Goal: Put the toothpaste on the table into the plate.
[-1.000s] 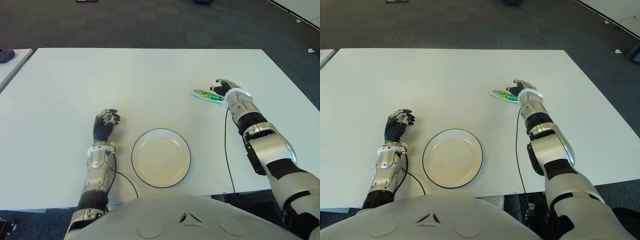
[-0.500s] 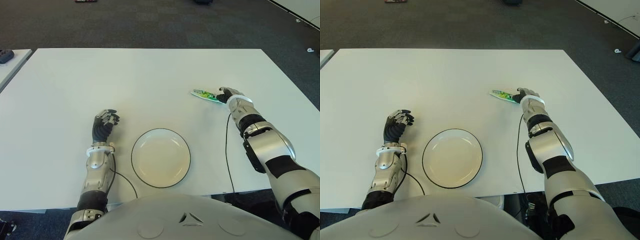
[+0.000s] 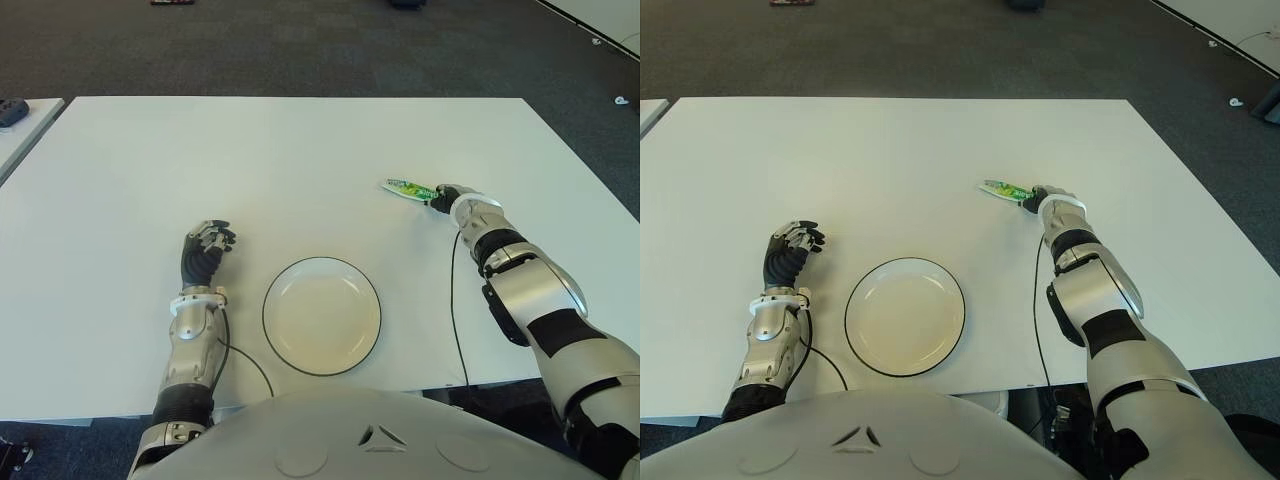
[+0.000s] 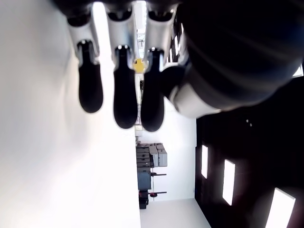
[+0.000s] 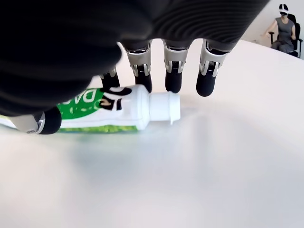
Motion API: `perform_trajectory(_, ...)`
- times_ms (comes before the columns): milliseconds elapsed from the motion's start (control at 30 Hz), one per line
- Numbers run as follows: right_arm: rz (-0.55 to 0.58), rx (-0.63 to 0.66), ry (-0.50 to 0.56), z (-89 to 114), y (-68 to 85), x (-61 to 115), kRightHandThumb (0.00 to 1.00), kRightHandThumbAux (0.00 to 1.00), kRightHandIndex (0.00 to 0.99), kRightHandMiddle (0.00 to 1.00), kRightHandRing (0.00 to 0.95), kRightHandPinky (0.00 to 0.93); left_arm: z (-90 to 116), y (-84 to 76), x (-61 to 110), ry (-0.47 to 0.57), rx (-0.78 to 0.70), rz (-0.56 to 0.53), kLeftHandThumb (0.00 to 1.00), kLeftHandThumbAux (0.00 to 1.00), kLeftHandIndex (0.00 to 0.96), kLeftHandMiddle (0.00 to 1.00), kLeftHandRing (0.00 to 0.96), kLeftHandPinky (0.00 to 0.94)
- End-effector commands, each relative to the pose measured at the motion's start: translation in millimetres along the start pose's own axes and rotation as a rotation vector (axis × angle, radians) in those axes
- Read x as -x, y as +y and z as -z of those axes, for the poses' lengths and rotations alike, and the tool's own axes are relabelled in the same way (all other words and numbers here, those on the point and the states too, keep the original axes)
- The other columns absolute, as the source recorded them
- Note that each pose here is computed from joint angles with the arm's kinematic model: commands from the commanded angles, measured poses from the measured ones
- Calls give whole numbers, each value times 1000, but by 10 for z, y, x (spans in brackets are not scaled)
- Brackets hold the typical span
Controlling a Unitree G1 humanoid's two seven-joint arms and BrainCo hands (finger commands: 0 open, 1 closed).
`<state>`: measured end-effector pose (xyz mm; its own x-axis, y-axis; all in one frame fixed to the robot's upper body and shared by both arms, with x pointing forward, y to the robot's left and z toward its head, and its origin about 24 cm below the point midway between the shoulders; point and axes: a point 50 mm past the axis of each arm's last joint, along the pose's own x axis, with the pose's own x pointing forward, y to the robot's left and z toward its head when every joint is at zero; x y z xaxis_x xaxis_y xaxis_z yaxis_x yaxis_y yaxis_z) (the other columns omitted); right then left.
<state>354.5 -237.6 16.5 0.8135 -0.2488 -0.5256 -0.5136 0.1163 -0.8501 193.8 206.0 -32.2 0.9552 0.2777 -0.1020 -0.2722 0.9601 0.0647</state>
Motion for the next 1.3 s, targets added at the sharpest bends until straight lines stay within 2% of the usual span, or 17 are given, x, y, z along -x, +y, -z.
perform_trajectory(33,-42,20,3,-15,107,2,520,223,0,0,0,0,39,32,32,22,4,-18,704,716,428,539,553,544)
perform_trajectory(733,-102,139,2,-7,397,23,551,245,0,0,0,0,39,61,72,10,25,-32,706,716,428,522,541,531)
perform_trajectory(900,-80,284,-29,-48,471,32,576,270,0,0,0,0,38,66,75,14,21,-33,706,717,428,524,538,521)
perform_trajectory(1033,-41,472,-84,-116,546,46,603,307,0,0,0,0,30,70,80,10,15,-40,705,717,428,529,539,525)
perform_trajectory(1300,33,607,-138,-158,586,60,634,377,0,0,0,0,28,68,81,8,18,-41,705,717,428,528,540,529)
